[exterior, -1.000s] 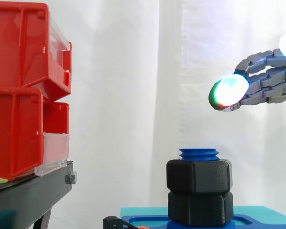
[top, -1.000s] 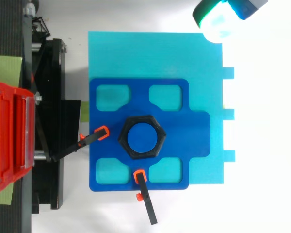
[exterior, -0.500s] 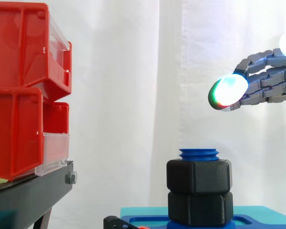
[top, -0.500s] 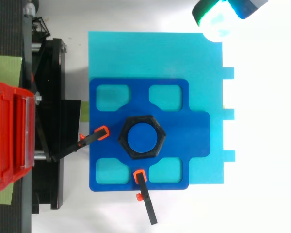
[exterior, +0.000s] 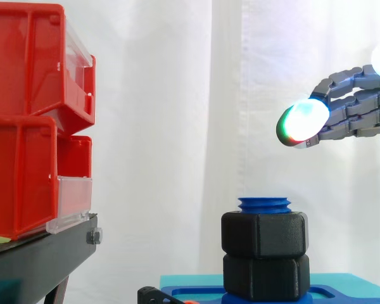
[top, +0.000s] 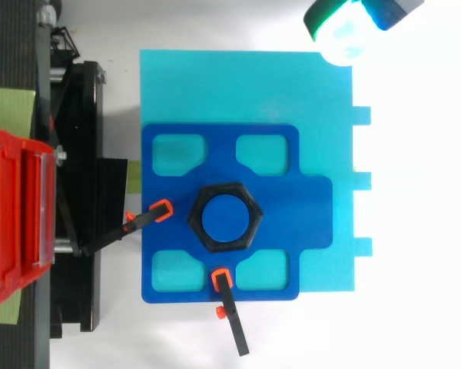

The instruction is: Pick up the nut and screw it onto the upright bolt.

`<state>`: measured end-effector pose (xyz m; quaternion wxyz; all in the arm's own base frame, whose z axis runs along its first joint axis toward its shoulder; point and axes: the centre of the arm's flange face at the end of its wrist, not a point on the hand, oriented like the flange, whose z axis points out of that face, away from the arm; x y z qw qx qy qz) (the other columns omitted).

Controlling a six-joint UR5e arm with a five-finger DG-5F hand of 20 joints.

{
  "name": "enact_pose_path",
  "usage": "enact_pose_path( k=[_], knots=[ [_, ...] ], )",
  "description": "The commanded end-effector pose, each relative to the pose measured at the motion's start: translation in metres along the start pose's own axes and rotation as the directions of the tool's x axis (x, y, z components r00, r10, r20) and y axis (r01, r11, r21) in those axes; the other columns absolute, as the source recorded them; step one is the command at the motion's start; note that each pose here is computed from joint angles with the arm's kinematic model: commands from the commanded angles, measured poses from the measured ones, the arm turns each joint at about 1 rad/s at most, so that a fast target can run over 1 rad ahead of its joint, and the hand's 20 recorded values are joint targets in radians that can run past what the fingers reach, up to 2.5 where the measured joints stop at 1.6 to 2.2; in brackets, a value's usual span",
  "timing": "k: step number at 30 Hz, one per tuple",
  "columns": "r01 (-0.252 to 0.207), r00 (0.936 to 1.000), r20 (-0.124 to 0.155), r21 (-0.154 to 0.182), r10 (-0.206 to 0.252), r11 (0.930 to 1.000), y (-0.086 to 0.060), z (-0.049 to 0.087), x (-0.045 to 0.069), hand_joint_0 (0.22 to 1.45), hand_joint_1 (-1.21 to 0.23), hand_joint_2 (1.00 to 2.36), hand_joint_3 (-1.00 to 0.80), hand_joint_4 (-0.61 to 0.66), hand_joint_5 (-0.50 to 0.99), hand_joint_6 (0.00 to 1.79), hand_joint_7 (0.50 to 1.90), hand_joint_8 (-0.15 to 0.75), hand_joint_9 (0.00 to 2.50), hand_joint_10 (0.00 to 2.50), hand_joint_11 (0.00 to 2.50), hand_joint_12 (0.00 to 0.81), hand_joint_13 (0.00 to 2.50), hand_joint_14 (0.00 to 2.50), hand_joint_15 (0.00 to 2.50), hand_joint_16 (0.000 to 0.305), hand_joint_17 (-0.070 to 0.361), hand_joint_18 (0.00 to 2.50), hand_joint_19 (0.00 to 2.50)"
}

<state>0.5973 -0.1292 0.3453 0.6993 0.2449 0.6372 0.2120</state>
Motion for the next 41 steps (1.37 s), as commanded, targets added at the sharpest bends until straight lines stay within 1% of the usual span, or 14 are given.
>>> enact_pose_path(
  k=[1,3,7,10,13,17,19,20,24,27,30,34,37,41],
  knots=[
    [0.0,1.0,-0.001,0.0,0.0,1.0,-0.0002,0.0001,0.0005,0.47,-0.33,1.0,-0.5,0.12,-0.23,0.5,0.63,0.211,0.14,0.0,0.0,0.359,0.12,0.0,0.0,0.046,0.103,0.0,0.0],
    [0.0,1.0,0.0,-0.001,0.0,1.0,0.0003,-0.0001,-0.0003,0.47,-0.33,1.0,-0.5,0.12,-0.23,0.5,0.61,0.21,0.16,0.0,0.0,0.359,0.12,0.0,0.0,0.046,0.104,0.0,0.0],
    [0.0,1.0,-0.001,0.0,0.0,1.0,-0.0002,0.0001,0.0005,0.47,-0.32,1.0,-0.5,0.13,-0.23,0.5,0.67,0.211,0.15,0.0,0.0,0.358,0.12,0.0,0.0,0.046,0.103,0.0,0.0],
    [0.0,1.0,0.0,-0.001,0.0,1.0,0.0003,-0.0001,-0.0003,0.47,-0.33,1.0,-0.5,0.12,-0.23,0.5,0.6,0.211,0.17,0.0,0.0,0.357,0.13,0.0,0.0,0.046,0.103,0.0,0.0],
    [0.0,1.0,-0.001,0.0,0.0,1.0,-0.0002,0.0001,0.0005,0.47,-0.33,1.0,-0.5,0.13,-0.23,0.5,0.68,0.212,0.15,0.0,0.0,0.356,0.12,0.0,0.0,0.045,0.102,0.0,0.0],
    [0.001,1.0,0.0,-0.001,-0.001,1.0,0.0003,-0.0001,-0.0003,0.47,-0.33,1.0,-0.5,0.12,-0.23,0.5,0.59,0.211,0.19,0.0,0.0,0.353,0.14,0.0,0.0,0.045,0.102,0.0,0.0],
    [0.0,1.0,0.0,-0.001,0.0,1.0,0.0003,-0.0001,-0.0003,0.48,-0.33,1.0,-0.5,0.12,-0.23,0.5,0.62,0.211,0.19,0.0,0.0,0.352,0.14,0.0,0.0,0.045,0.101,0.0,0.0],
    [0.0,1.0,0.0,-0.001,0.0,1.0,0.0003,-0.0001,-0.0003,0.47,-0.33,1.0,-0.5,0.12,-0.23,0.5,0.68,0.21,0.16,0.0,0.0,0.352,0.14,0.0,0.0,0.045,0.101,0.0,0.0],
    [0.0,1.0,-0.001,0.0,0.0,1.0,-0.0002,0.0001,0.0005,0.48,-0.34,1.0,-0.5,0.12,-0.22,0.5,0.6,0.215,0.2,0.0,0.0,0.353,0.14,0.0,0.0,0.045,0.101,0.0,0.0],
    [0.0,1.0,0.001,0.001,0.0,1.0,-0.0004,-0.0002,-0.0008,0.47,-0.33,1.0,-0.5,0.12,-0.23,0.5,0.68,0.213,0.18,0.0,0.0,0.353,0.14,0.0,0.0,0.045,0.101,0.0,0.0],
    [0.0,1.0,-0.001,0.0,0.0,1.0,-0.0002,0.0001,0.0005,0.48,-0.34,1.0,-0.5,0.12,-0.22,0.5,0.6,0.213,0.2,0.0,0.0,0.352,0.15,0.0,0.0,0.045,0.101,0.01,0.0],
    [0.0,1.0,0.0,-0.001,0.0,1.0,0.0003,-0.0001,-0.0003,0.48,-0.34,1.0,-0.5,0.13,-0.23,0.5,0.66,0.215,0.19,0.0,0.0,0.351,0.15,0.0,0.0,0.044,0.1,0.01,0.0],
    [0.0,1.0,0.0,-0.001,0.0,1.0,0.0003,-0.0001,-0.0003,0.48,-0.34,1.0,-0.5,0.12,-0.22,0.5,0.59,0.214,0.21,0.0,0.0,0.35,0.16,0.0,0.0,0.045,0.1,0.01,0.0],
    [0.0,1.0,0.0,-0.001,0.0,1.0,0.0003,-0.0001,-0.0003,0.48,-0.34,1.0,-0.5,0.13,-0.22,0.5,0.64,0.214,0.19,0.0,0.0,0.35,0.16,0.0,0.0,0.044,0.099,0.02,0.0]
  ],
)
